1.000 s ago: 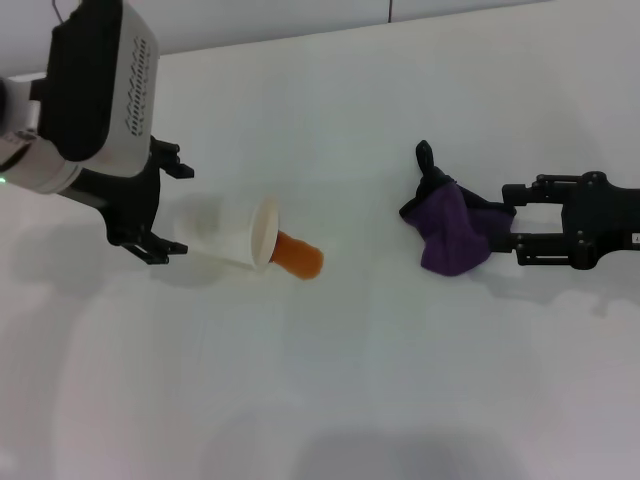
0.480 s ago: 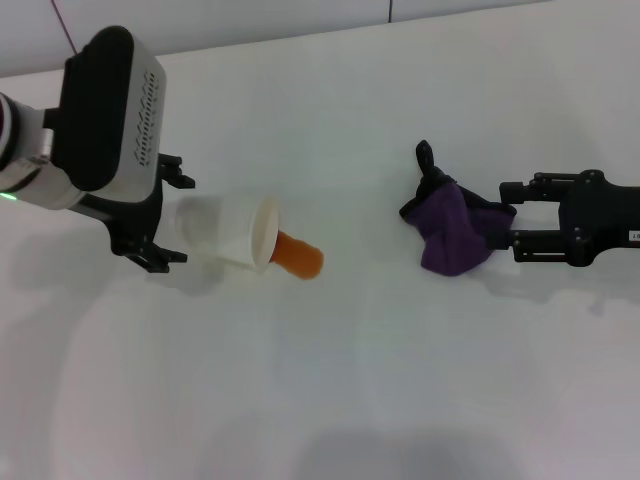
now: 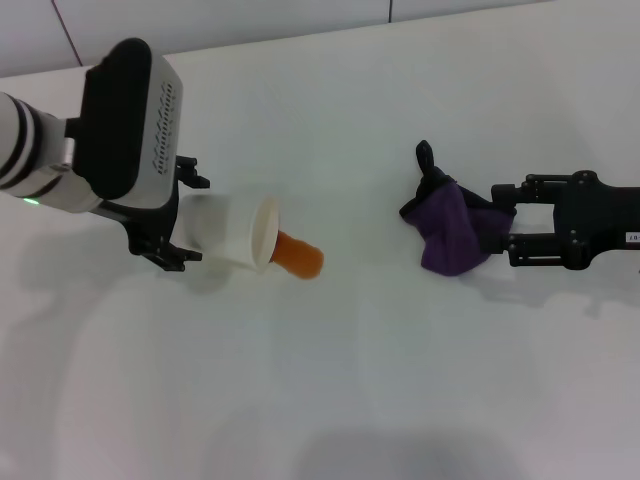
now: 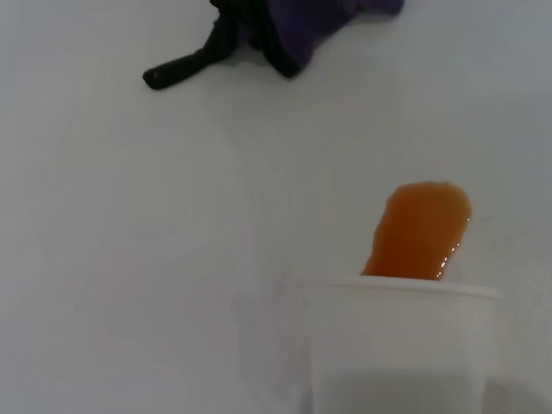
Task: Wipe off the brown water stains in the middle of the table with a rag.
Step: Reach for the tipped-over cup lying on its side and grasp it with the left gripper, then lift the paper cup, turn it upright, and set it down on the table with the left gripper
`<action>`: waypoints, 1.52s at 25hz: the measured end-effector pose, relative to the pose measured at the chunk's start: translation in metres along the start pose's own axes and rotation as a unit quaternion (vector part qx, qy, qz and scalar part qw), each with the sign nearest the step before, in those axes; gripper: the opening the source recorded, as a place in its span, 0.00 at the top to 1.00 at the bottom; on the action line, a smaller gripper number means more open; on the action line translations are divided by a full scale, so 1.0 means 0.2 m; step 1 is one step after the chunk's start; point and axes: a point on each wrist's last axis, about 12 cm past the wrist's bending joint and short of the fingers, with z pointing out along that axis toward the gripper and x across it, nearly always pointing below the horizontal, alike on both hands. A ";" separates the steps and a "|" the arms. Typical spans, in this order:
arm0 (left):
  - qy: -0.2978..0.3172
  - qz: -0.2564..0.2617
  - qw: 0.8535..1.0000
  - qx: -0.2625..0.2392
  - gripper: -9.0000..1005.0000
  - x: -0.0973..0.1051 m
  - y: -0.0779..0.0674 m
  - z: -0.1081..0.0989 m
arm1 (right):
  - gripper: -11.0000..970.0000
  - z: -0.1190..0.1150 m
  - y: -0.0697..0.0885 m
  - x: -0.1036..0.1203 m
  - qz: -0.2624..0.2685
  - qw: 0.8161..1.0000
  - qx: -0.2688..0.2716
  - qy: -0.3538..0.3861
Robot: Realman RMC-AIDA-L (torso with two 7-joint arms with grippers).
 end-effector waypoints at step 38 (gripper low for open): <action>-0.077 -0.073 0.994 -0.033 0.36 -0.02 -0.08 0.04 | 0.27 0.01 -0.03 -0.03 0.003 1.000 0.000 0.004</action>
